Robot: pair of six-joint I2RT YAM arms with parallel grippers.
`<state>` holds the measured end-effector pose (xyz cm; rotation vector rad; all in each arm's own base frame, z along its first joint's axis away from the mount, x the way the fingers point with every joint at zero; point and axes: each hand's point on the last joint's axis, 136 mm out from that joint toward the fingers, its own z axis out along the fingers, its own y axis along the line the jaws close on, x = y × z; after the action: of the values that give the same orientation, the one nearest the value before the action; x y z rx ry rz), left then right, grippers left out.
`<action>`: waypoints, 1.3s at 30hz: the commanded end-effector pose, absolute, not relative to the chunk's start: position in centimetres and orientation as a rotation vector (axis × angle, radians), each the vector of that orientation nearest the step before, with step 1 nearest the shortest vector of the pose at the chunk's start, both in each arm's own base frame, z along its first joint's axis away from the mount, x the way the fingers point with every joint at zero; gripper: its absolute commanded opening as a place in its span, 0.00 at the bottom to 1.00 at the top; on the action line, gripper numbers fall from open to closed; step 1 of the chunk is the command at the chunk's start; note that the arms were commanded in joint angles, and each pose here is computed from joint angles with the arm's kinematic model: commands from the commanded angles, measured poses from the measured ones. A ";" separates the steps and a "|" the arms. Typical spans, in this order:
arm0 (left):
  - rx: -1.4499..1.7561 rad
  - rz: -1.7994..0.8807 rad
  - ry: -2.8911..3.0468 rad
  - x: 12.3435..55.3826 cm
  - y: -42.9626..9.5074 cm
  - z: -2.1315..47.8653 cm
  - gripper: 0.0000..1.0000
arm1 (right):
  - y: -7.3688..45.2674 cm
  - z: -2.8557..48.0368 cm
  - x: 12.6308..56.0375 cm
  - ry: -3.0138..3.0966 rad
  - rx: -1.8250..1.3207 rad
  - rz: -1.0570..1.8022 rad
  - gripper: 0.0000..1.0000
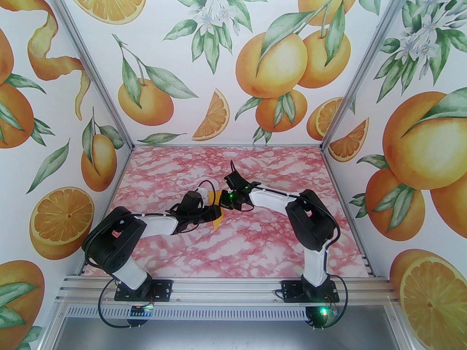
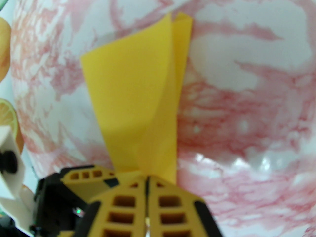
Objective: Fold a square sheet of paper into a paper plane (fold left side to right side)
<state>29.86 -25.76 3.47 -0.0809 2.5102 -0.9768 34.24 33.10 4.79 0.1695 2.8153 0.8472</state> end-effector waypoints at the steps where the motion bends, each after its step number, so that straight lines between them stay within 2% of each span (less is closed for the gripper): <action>1: -0.052 -1.009 2.504 29.5 -26.0 3.6 0.58 | 33.7 5.2 35.1 2.790 0.237 0.913 0.06; 12: -0.044 -1.002 2.513 29.7 -26.2 3.6 0.55 | 33.4 5.4 35.7 2.762 0.319 0.958 0.06; 16: -0.046 -1.021 2.501 29.9 -26.5 3.9 0.57 | 33.5 5.5 35.8 2.755 0.328 0.969 0.06; 19: -0.044 -1.035 2.494 30.1 -26.8 4.2 0.63 | 33.6 5.6 35.7 2.754 0.325 0.970 0.06; 24: -0.076 -1.046 2.490 30.3 -26.8 3.9 0.67 | 33.6 5.5 35.6 2.751 0.343 0.986 0.05; 39: -0.131 -0.977 2.500 30.8 -26.9 2.9 0.64 | 33.8 5.7 35.6 2.726 0.419 1.051 0.04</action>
<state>30.37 -26.67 3.85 -0.1311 2.4843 -1.0243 35.36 33.51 4.80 0.3944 2.7522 0.9933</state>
